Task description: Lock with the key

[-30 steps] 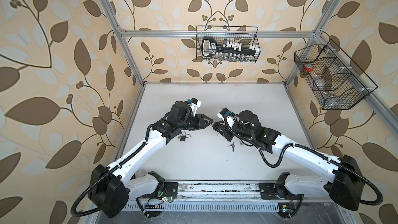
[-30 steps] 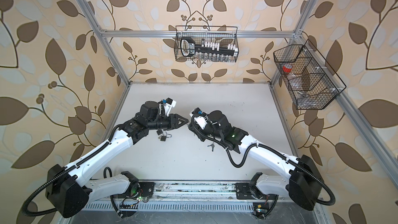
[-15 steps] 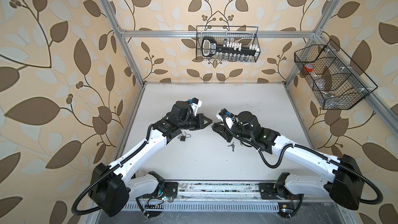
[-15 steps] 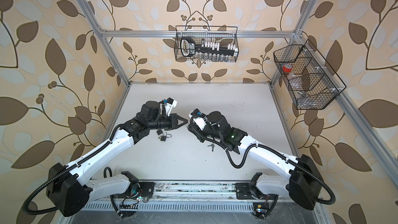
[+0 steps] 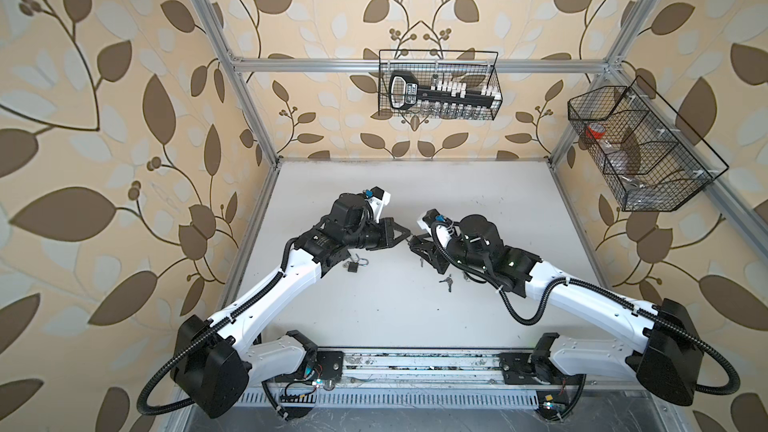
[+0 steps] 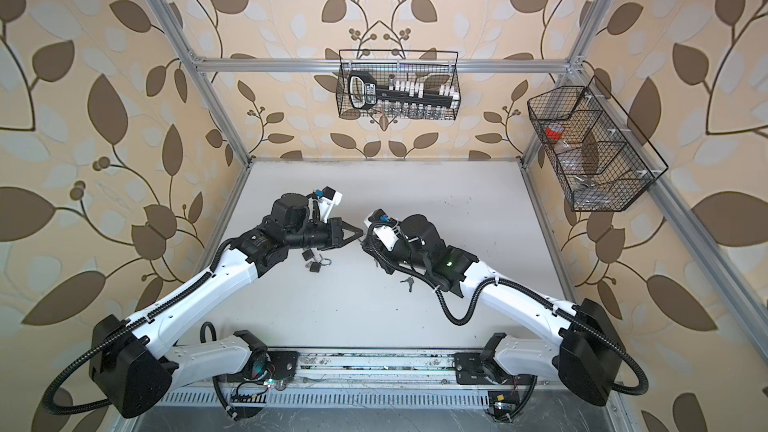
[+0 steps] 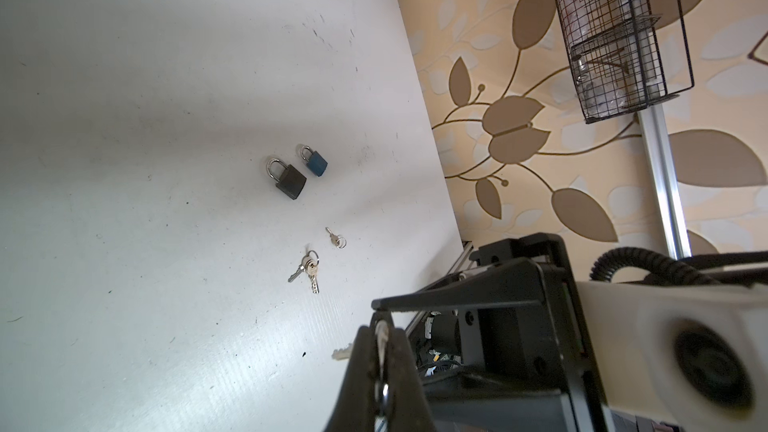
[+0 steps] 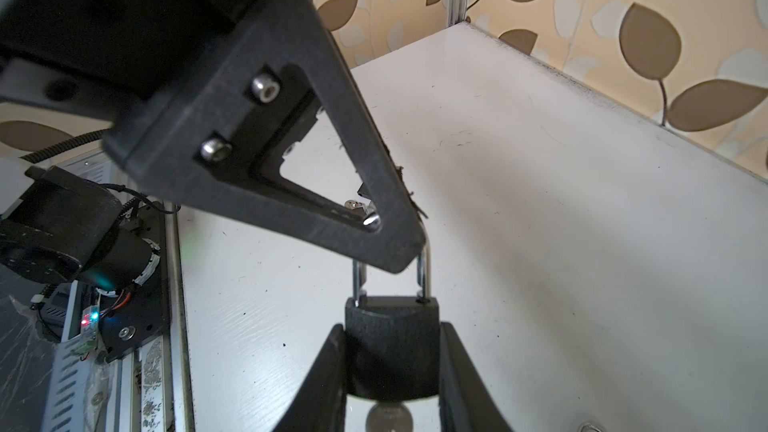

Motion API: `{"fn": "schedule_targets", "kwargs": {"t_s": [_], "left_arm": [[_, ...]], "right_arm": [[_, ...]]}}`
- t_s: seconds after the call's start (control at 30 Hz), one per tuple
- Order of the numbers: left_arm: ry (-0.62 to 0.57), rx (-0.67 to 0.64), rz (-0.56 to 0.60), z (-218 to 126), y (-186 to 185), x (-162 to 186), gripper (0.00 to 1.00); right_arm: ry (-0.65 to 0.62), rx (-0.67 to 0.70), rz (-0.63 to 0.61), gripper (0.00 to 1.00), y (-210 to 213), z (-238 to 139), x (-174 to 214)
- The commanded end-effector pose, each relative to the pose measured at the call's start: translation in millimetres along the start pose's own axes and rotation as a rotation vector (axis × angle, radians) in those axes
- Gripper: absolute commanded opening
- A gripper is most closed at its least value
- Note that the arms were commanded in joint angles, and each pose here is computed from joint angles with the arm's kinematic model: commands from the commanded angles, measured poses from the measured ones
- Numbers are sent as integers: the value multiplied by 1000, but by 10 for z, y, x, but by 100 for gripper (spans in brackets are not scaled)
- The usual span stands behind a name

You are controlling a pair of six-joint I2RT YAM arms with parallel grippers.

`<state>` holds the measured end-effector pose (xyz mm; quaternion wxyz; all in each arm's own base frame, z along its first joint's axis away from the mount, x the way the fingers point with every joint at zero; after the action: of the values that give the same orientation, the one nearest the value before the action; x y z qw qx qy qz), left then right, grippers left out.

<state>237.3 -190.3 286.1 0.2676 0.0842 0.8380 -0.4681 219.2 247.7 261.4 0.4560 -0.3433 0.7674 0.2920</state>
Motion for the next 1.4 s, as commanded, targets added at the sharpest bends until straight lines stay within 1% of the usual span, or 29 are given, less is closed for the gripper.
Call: {"fn": "schedule_targets", "kwargs": {"t_s": [0.0,0.1,0.17,0.2,0.23,0.27,0.3,0.37,0.43,0.5,0.63,0.77,0.8,0.83,0.9,1.0,1.17,1.27,1.37], "left_arm": [[-63,48,93,-170,-246,-118,0],[-69,45,103,-211,-284,-132,0],[-70,46,107,-226,-300,-137,0],[-72,50,109,-233,-309,-140,0],[-74,52,112,-241,-320,-143,0],[-77,55,114,-252,-333,-147,0],[-83,57,114,-266,-348,-158,0],[-99,56,111,-306,-385,-177,0],[-126,48,105,-365,-423,-202,0],[-155,35,93,-423,-447,-221,0],[-216,8,25,-536,-499,-272,0],[-295,-6,-77,-645,-527,-316,0],[-311,-6,-76,-672,-538,-322,0],[-325,13,-112,-692,-557,-325,0],[-343,51,-120,-724,-607,-343,0],[-338,97,-127,-739,-681,-371,0],[-329,168,-138,-752,-759,-378,0],[-326,201,-143,-749,-781,-375,0],[-332,231,-141,-762,-801,-370,0]], "right_arm": [[-104,-16,-12,8,55,-127,-168],[-133,-13,-6,1,61,-174,-210],[-142,-24,-5,0,75,-189,-244],[-142,-29,-5,2,77,-188,-248],[-140,-35,-8,11,86,-186,-253],[-138,-35,-11,24,86,-188,-255],[-139,-31,-11,31,82,-194,-250],[-169,-15,-10,41,74,-249,-255],[-218,8,-13,44,66,-331,-268],[-273,31,-24,44,57,-424,-279],[-377,47,-74,46,64,-557,-271],[-433,-1,-126,47,113,-553,-300],[-441,-16,-127,48,125,-547,-322],[-444,-36,-127,49,145,-535,-348],[-444,-61,-122,50,163,-511,-412],[-444,-100,-134,49,176,-462,-480],[-477,-245,-139,47,155,-444,-584],[-493,-268,-134,46,157,-441,-629],[-483,-284,-134,44,153,-401,-657]]}}
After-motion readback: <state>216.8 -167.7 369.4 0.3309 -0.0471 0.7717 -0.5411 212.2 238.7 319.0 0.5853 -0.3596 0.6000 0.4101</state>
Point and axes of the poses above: each gripper's point midway between its finger pads, its own z axis out along the fingers, its own y axis along the line the jaws close on, x = y × z, the point moved 8 cm from there along -z, back along the fingers, and after that the axes turned 5 degrees about z, right-handed, at the moved point
